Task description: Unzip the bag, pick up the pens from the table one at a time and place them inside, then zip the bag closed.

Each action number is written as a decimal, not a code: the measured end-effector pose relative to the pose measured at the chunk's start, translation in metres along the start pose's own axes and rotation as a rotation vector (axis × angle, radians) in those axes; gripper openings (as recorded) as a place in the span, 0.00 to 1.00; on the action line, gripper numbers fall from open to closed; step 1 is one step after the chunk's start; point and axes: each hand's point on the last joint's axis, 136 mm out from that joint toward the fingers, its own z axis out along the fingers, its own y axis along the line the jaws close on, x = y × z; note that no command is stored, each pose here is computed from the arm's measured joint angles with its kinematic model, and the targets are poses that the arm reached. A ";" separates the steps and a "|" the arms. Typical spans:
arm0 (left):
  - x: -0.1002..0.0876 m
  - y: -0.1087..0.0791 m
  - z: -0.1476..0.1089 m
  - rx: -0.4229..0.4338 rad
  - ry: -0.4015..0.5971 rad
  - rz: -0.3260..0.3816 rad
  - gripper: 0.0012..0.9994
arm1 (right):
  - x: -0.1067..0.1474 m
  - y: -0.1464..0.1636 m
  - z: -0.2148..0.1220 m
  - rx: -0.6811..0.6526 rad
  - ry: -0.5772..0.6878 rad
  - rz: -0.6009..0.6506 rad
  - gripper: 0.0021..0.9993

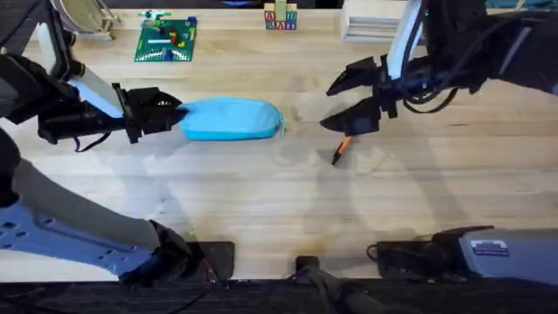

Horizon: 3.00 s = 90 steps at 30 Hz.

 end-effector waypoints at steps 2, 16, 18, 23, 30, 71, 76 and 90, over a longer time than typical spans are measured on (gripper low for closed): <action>0.000 0.000 0.000 0.000 0.000 0.000 0.04 | 0.002 -0.001 0.004 -0.010 0.006 -0.001 1.00; 0.000 0.000 0.000 0.000 0.000 0.000 0.04 | 0.016 0.009 0.044 -0.117 0.060 -0.069 1.00; 0.000 0.000 0.000 0.000 0.000 0.000 0.04 | 0.018 0.008 0.048 -0.127 0.063 -0.072 1.00; 0.000 0.000 0.000 0.000 0.000 0.000 0.04 | 0.020 0.005 0.060 -0.139 0.064 -0.100 1.00; 0.000 0.000 0.000 0.000 0.000 0.000 0.04 | 0.020 -0.002 0.073 -0.143 0.055 -0.143 1.00; 0.000 0.000 0.000 0.000 0.000 0.000 0.04 | 0.022 -0.018 0.113 -0.144 0.046 -0.106 1.00; 0.000 0.000 0.000 0.000 0.000 0.000 0.04 | 0.026 -0.023 0.118 -0.142 0.046 -0.087 1.00; 0.000 0.000 0.000 0.000 0.000 0.000 0.04 | 0.024 -0.017 0.124 -0.155 0.047 -0.084 0.96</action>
